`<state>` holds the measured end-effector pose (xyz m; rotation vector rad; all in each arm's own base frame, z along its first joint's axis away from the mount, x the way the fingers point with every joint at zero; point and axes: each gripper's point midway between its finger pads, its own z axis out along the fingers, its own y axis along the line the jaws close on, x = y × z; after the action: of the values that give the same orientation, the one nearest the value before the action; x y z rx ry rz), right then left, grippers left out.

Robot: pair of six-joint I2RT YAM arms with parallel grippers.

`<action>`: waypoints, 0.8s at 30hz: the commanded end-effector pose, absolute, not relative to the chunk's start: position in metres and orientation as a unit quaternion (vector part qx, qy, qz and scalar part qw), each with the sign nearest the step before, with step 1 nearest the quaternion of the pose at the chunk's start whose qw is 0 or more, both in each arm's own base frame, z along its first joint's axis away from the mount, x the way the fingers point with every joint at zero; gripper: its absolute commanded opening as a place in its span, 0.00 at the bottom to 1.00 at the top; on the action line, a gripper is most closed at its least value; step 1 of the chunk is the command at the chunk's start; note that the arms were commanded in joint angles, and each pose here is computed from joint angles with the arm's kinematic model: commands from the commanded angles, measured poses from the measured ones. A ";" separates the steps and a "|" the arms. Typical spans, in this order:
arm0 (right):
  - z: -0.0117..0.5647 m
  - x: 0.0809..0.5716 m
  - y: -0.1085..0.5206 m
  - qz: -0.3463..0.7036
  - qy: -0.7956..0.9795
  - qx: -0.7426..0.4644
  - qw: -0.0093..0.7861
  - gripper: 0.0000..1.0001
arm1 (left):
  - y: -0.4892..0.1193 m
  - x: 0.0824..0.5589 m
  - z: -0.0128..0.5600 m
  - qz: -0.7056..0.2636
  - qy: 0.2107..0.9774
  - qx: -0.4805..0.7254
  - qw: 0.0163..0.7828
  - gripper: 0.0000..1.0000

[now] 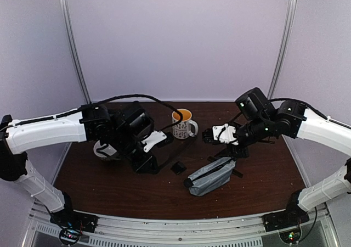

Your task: Sort the hair-cutting tools

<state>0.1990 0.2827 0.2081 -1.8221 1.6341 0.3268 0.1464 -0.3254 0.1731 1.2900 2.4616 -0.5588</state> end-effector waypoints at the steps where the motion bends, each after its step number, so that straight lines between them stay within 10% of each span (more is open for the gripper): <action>1: 0.241 0.191 0.288 0.078 0.576 -0.734 0.351 0.41 | -0.340 0.139 0.179 -0.246 0.835 0.480 0.104 0.02; 20: 0.229 0.199 0.332 -0.041 0.491 -0.793 0.358 0.41 | -0.359 0.108 0.210 -0.379 0.786 0.488 0.032 0.02; 24: 0.227 0.197 0.337 -0.039 0.483 -0.799 0.356 0.21 | -0.359 0.103 0.218 -0.399 0.775 0.490 0.026 0.01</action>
<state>0.1926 0.3265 0.2127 -2.0974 1.2906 -0.0738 0.1090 -0.3547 0.1915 1.4837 2.4965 -1.0967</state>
